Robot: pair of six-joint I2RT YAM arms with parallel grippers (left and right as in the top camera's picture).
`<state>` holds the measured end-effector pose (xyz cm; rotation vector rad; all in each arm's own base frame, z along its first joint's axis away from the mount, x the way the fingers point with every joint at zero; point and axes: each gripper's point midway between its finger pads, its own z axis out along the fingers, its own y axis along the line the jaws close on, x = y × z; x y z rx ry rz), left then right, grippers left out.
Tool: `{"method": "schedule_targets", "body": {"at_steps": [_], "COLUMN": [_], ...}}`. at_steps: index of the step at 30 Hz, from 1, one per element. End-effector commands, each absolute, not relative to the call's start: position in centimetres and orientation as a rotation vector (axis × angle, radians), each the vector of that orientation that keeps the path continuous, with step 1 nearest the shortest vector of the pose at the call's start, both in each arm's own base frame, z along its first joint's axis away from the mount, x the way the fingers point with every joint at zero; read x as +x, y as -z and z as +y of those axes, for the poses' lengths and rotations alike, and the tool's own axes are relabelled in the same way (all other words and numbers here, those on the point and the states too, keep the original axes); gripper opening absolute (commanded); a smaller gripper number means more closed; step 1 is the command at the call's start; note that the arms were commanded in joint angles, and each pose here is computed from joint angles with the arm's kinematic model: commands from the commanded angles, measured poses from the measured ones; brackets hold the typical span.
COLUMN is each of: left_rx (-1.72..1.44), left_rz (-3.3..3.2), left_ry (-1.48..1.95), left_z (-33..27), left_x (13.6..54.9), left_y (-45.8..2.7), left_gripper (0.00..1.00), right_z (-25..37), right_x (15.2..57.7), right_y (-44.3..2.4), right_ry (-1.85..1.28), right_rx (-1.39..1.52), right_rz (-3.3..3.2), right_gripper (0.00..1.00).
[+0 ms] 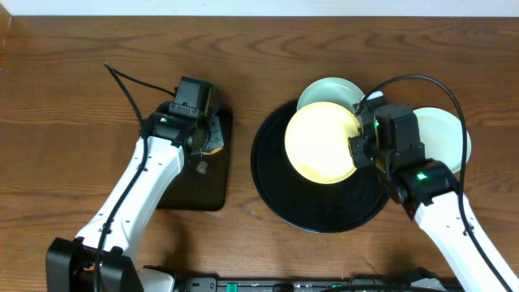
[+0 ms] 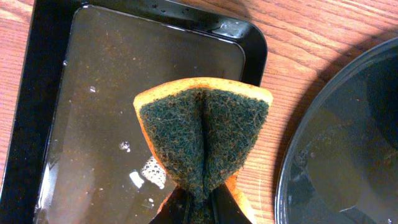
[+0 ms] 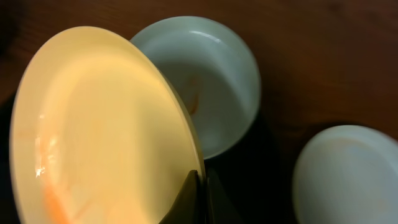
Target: Clean dirty plates on tray and stack at the side
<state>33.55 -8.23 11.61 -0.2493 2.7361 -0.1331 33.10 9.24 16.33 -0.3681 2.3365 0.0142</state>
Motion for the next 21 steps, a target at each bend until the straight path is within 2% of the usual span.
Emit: {"method": "schedule_targets", "body": {"at_steps": [1,21], "left_rx": [-0.25,-0.25], "left_rz": [2.735,2.736], "left_ry": [0.096,0.096], "left_z": [-7.7,-7.7], "left_x": [33.6,33.6], "left_y": [-11.4,-11.4], "left_gripper": [0.08,0.07], "right_z": [8.1,5.2], "right_x": [33.2,33.5], "right_y": [-18.0,-19.5], "right_ry": [0.148,0.486], "right_rx": [-0.387,-0.396], "right_rz": [2.287,2.216], "right_gripper": [0.01,0.01]}}
